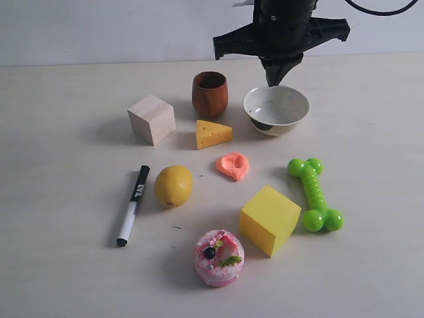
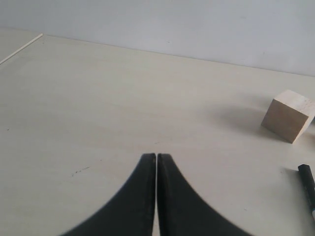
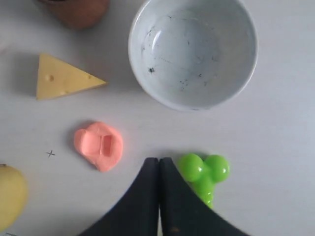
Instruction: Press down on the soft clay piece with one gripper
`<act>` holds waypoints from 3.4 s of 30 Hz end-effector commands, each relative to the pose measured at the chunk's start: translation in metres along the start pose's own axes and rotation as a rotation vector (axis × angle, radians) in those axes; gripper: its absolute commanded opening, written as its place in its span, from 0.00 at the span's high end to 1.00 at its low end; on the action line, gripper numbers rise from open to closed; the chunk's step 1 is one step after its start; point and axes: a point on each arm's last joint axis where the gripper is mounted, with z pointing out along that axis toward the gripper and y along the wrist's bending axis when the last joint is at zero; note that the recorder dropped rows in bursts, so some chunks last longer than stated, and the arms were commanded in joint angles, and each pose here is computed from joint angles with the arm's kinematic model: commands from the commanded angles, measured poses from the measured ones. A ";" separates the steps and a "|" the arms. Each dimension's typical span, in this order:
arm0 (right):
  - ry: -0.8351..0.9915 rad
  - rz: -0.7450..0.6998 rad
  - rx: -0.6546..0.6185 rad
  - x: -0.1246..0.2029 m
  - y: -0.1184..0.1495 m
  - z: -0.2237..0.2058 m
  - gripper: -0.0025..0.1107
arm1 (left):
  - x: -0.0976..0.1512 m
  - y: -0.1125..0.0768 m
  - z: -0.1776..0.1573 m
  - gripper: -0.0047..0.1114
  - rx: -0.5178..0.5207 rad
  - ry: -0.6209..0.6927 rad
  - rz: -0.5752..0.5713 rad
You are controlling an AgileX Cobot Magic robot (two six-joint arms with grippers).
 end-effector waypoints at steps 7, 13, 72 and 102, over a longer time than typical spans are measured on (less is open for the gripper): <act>-0.365 -0.040 -0.048 0.016 -0.030 -0.072 0.98 | 0.001 0.000 0.000 0.93 0.002 -0.006 -0.004; -0.487 -0.077 0.032 0.051 -0.064 -0.110 0.98 | 0.001 0.000 0.000 0.93 0.002 -0.006 -0.004; -1.046 0.461 0.120 0.326 -0.195 -0.184 0.98 | 0.001 0.000 0.000 0.93 0.002 -0.006 -0.004; -1.015 0.259 0.021 0.314 -0.175 -0.016 0.98 | 0.001 0.000 0.000 0.93 0.002 -0.006 -0.004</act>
